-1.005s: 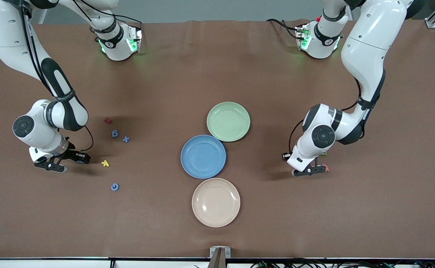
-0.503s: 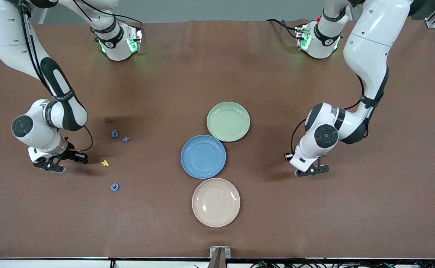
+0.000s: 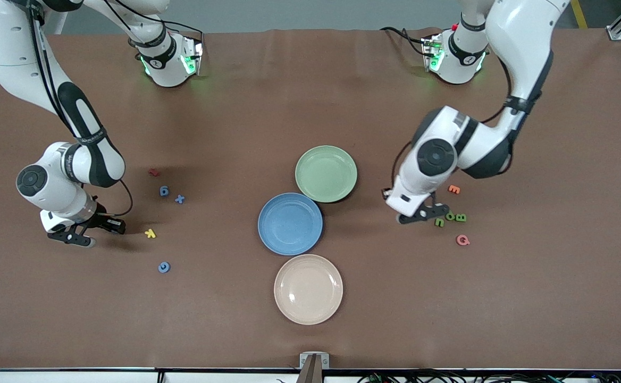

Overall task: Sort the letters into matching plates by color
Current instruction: 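Carry the green N onto the green plate and open the left gripper, then move the right gripper with the m over the blue plate while the left gripper returns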

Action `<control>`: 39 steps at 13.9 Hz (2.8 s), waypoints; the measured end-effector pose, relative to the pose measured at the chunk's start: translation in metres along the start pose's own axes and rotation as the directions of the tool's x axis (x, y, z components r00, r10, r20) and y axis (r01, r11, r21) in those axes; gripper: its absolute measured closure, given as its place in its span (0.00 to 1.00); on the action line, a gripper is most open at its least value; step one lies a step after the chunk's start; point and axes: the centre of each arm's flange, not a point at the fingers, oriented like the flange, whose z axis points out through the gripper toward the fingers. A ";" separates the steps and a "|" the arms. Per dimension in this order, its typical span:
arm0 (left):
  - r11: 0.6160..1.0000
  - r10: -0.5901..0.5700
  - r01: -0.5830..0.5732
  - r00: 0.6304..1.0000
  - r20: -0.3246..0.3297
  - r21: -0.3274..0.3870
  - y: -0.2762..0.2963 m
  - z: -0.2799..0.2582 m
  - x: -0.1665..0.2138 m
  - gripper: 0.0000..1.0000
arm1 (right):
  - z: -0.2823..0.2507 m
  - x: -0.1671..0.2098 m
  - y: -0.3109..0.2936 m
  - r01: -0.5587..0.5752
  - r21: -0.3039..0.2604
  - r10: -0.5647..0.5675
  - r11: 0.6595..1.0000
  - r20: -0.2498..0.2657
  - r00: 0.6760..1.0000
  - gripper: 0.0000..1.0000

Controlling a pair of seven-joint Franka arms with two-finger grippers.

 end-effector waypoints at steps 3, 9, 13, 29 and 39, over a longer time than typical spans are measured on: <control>1.000 -0.021 0.020 1.000 0.020 0.009 0.056 0.014 -0.062 0.67 | 0.000 0.000 0.000 0.000 0.000 0.000 1.000 0.002 1.000 0.59; 1.000 -0.014 0.015 0.999 0.038 -0.019 0.124 0.062 -0.139 0.67 | -0.016 0.015 -0.006 0.007 0.001 -0.007 1.000 0.073 0.997 0.59; 0.999 0.015 -0.014 1.000 0.025 -0.048 0.142 0.088 -0.157 0.67 | -0.029 0.023 -0.007 0.008 0.001 -0.008 1.000 0.094 0.996 0.59; 0.998 -0.005 0.002 0.999 -0.046 -0.059 0.134 0.077 -0.123 0.00 | -0.145 0.029 -0.025 0.040 0.011 -0.041 0.999 0.194 0.980 0.59; 0.993 0.116 -0.115 0.991 -0.063 0.012 0.007 0.035 -0.006 0.00 | -0.168 -0.027 -0.248 -0.132 -0.036 0.136 0.991 0.161 0.977 0.59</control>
